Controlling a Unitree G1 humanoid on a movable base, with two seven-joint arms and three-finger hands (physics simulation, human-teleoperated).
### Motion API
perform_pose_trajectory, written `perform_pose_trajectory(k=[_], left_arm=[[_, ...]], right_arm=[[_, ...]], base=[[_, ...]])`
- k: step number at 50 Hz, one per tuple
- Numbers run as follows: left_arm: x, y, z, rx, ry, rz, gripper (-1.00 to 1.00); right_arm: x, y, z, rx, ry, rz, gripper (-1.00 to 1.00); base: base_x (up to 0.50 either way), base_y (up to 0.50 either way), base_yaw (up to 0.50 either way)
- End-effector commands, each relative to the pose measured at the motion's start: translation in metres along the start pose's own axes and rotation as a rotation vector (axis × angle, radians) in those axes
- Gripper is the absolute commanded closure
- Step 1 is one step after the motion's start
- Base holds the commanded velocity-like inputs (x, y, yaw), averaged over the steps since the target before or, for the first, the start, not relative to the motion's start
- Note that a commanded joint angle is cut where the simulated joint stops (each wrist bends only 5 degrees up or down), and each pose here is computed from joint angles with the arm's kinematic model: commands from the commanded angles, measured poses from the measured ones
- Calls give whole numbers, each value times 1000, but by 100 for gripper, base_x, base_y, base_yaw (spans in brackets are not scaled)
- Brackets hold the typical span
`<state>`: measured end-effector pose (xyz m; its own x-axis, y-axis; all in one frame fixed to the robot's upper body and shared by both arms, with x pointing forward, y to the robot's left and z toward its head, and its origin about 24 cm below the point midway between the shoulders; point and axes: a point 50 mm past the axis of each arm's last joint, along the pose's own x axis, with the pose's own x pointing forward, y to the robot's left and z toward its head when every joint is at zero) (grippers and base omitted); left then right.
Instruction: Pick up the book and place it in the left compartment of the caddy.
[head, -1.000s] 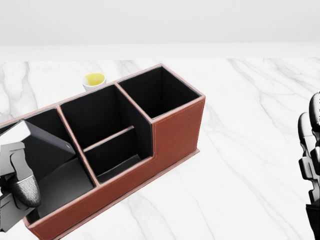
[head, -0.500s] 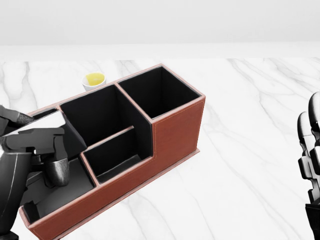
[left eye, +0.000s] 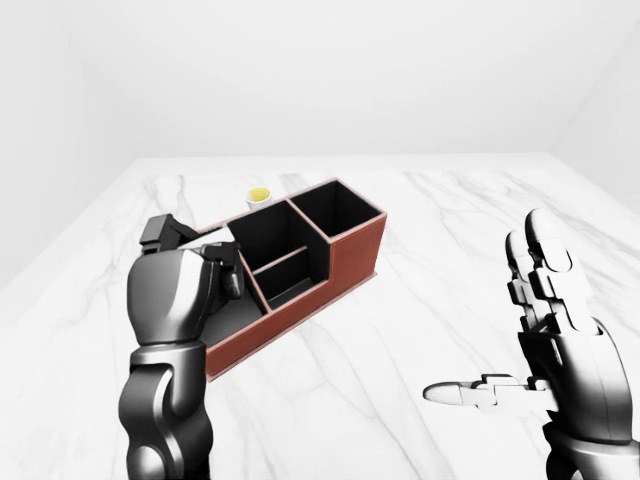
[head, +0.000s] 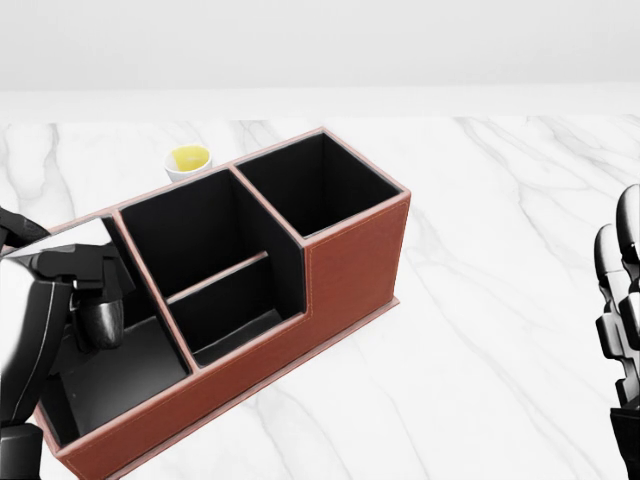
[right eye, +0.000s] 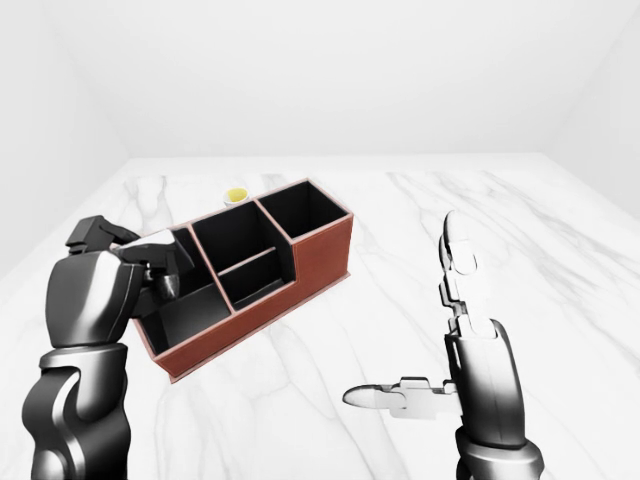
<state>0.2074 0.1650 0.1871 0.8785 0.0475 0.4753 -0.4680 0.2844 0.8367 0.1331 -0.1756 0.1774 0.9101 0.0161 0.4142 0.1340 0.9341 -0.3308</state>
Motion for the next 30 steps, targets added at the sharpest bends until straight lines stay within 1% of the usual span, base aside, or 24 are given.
perform_pose_trajectory(k=[1, 6, 12, 16, 20, 28, 29, 30], left_arm=[[9, 4, -6, 214, 33, 60, 100], [12, 0, -8, 215, 33, 50, 100], [17, -12, -15, 227, 42, 22, 100], [21, -24, -20, 210, 47, -12, 100], [22, -36, -25, 215, 52, -51, 100], [24, -50, -31, 220, 58, -84, 100], [25, -54, -33, 249, 60, -94, 100], [26, -55, -34, 247, 62, -97, 100]], right_arm=[[0, 0, 0, -1, 3, 1, -100], [-1, -1, -1, -1, 7, -5, -100], [0, 0, 0, -3, 5, -1, -100], [-1, -1, -1, -1, 8, -3, -100], [-1, -1, -1, -1, 10, -3, -100], [-1, -1, -1, -2, 10, -3, -100], [-1, -1, -1, -2, 11, -1, -100], [-1, -1, -1, -2, 11, -1, -100]], base=[[0, 0, 0], [0, 0, 0], [0, 0, 0], [0, 0, 0], [0, 0, 0], [0, 0, 0], [0, 0, 0], [0, 0, 0]])
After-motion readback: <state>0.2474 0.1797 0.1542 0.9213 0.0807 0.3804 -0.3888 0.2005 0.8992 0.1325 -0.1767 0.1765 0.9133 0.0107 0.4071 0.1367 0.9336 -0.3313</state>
